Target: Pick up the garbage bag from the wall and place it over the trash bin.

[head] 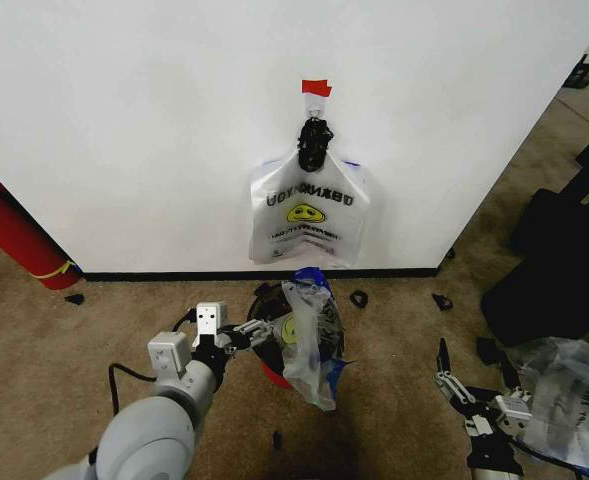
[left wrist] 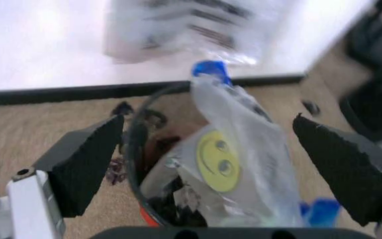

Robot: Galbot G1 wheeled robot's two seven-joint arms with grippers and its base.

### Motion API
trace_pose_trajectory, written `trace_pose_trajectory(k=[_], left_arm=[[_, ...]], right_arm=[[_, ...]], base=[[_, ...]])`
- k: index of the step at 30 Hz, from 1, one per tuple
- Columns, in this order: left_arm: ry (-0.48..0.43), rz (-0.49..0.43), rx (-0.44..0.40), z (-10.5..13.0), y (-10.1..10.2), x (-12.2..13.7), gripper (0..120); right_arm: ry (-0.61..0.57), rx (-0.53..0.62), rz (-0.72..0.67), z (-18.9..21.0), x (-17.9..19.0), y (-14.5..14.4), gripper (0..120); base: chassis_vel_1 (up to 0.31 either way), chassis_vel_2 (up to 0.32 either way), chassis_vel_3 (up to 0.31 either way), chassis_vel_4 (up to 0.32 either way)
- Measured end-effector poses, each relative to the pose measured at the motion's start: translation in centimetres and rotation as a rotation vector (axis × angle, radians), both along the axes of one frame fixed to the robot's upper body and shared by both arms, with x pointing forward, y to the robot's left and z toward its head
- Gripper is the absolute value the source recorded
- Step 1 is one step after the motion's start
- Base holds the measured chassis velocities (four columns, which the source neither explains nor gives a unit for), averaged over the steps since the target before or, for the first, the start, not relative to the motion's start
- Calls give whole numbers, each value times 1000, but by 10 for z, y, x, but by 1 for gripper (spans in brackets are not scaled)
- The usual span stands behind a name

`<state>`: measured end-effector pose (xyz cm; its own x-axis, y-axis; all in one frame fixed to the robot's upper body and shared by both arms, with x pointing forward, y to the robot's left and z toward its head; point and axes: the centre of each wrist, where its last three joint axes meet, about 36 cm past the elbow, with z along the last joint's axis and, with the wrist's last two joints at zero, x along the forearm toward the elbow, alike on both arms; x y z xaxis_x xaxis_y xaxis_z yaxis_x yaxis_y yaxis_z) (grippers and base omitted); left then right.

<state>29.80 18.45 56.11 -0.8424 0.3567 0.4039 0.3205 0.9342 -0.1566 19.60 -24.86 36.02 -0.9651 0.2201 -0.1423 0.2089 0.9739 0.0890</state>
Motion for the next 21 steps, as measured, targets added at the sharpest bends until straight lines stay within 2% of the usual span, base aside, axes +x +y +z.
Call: trace_pose_trajectory(k=[3, 4, 9, 16, 17, 21], left_arm=[[-1, -62, 73, 14, 0, 10, 100], [-1, -62, 73, 14, 0, 10, 100], [-16, -159, 177, 39, -18, 33, 100], [42, -227, 270, 36, -43, 53, 99], [69, -249, 281, 37, -53, 57, 98], [70, -257, 313, 39, -67, 69, 98]], right_arm=[[2, 4, -1, 1, 3, 3, 100], [2, 4, -1, 1, 3, 3, 100], [5, 4, 3, -1, 7, 8, 100], [17, 3, -4, -4, 12, 4, 100], [22, 2, -9, -6, 13, 1, 100], [33, -1, -13, -9, 16, -4, 100]], base=[[0, 0, 0, 0], [0, 0, 0, 0], [0, 0, 0, 0], [0, 0, 0, 0], [0, 0, 0, 0], [0, 0, 0, 0]])
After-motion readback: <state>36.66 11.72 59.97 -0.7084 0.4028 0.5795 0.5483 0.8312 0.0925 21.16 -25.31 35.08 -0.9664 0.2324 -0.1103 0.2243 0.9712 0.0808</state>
